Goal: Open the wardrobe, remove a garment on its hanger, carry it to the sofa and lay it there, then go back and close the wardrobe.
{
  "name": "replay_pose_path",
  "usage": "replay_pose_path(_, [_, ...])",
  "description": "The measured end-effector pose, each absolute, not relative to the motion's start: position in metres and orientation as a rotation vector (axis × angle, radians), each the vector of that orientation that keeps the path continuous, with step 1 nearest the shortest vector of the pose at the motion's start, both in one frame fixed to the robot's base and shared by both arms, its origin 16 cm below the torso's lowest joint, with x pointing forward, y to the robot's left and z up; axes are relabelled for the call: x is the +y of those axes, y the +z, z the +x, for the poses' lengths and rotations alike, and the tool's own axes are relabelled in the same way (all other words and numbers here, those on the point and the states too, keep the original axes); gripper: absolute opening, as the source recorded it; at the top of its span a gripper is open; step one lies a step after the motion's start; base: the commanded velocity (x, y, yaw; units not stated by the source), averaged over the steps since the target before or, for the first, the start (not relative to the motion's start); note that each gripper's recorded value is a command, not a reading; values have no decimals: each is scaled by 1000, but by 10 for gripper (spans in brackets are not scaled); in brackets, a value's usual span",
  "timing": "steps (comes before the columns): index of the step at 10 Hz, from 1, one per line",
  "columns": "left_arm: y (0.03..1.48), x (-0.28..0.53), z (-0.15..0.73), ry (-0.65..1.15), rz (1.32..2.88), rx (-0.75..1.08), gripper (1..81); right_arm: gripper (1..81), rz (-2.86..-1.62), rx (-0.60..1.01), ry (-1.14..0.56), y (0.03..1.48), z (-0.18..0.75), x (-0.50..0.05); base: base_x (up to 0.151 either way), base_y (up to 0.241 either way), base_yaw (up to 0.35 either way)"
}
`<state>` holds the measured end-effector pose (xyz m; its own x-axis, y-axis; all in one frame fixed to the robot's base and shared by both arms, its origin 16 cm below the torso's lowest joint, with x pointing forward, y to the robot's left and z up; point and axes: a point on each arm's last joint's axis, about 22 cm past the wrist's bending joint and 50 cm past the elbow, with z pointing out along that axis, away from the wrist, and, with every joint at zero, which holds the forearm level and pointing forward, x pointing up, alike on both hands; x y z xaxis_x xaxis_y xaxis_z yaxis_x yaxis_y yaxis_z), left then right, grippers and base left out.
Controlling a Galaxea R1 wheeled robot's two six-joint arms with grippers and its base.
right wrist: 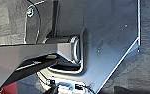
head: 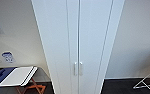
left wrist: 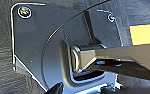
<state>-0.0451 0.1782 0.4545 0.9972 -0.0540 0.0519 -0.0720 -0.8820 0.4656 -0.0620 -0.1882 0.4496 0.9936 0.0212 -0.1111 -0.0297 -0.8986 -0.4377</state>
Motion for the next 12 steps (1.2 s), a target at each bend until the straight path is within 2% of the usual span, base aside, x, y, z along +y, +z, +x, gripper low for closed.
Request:
replay_pose_path(6, [455, 175, -43, 56, 2648, -89, 811, 811, -2683, -6, 145, 449, -57, -186, 82, 52, 0])
replay_pose_path(12, [455, 174, -45, 51, 2647, -87, 811, 811, -2681, -10, 148, 449, -59, -185, 0, 0, 0])
